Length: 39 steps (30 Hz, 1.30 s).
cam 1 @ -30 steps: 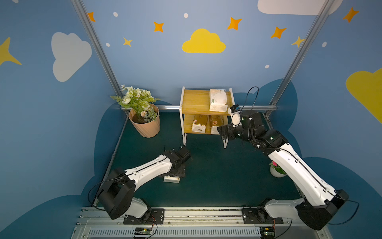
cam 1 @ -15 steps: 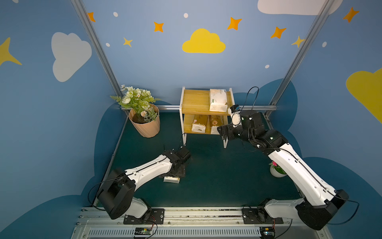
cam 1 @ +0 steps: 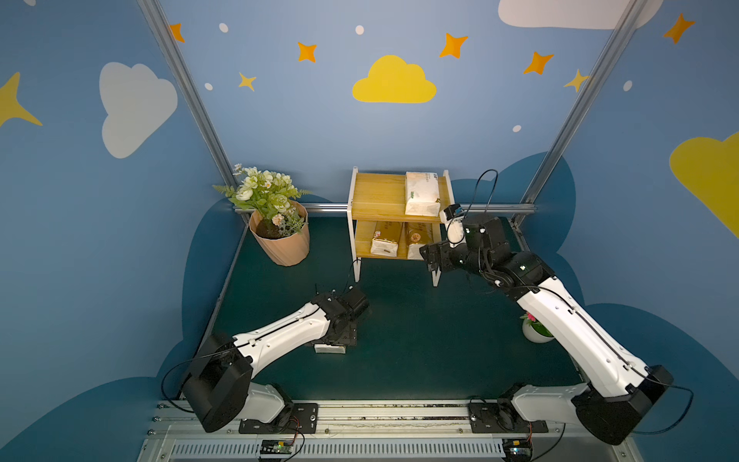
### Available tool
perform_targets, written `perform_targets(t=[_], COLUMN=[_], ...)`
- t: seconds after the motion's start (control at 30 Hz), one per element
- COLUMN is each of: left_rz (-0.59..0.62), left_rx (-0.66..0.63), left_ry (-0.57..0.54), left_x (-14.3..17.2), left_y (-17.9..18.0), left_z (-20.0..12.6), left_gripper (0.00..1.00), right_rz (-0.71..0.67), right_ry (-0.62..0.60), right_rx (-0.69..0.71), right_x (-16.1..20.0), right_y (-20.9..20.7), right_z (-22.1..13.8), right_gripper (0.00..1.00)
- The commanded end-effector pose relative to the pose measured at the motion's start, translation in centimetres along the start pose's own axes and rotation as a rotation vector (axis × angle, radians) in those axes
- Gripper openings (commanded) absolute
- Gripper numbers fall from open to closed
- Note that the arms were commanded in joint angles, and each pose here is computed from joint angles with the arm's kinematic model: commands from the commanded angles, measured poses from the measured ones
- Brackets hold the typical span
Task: Place the tissue boxes on the shelf by color
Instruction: Pick up the box of tissues from the center of the board.
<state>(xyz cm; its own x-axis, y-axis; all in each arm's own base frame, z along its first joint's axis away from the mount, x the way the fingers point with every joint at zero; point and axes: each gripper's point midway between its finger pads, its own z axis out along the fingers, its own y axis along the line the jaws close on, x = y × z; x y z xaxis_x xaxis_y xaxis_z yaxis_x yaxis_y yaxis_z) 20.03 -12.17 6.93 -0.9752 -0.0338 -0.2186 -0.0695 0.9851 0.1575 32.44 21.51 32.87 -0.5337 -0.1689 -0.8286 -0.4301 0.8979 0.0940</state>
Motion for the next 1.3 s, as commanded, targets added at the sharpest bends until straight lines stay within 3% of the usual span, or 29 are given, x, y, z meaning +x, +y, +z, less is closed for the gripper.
perform_targets(t=[0.0,0.8,1.27], left_rz=[0.004,-0.016,-0.005], left_rx=[-0.031,0.014,-0.021], left_ry=[0.022,0.07,0.038], left_x=[0.8,1.6,0.4], left_y=[0.7,-0.1,1.2], left_z=[0.5,2.6,1.6], left_gripper=[1.0,1.0,1.0], right_rz=[0.014,0.009,0.019], right_ry=[-0.033,-0.034,-0.029], right_rx=[0.006,0.013,0.018], right_x=[-0.8,-0.7,-0.6], right_y=[-0.2,-0.3,-0.4], right_z=[-0.1,-0.3,-0.1], right_gripper=[0.98,0.98,0.98])
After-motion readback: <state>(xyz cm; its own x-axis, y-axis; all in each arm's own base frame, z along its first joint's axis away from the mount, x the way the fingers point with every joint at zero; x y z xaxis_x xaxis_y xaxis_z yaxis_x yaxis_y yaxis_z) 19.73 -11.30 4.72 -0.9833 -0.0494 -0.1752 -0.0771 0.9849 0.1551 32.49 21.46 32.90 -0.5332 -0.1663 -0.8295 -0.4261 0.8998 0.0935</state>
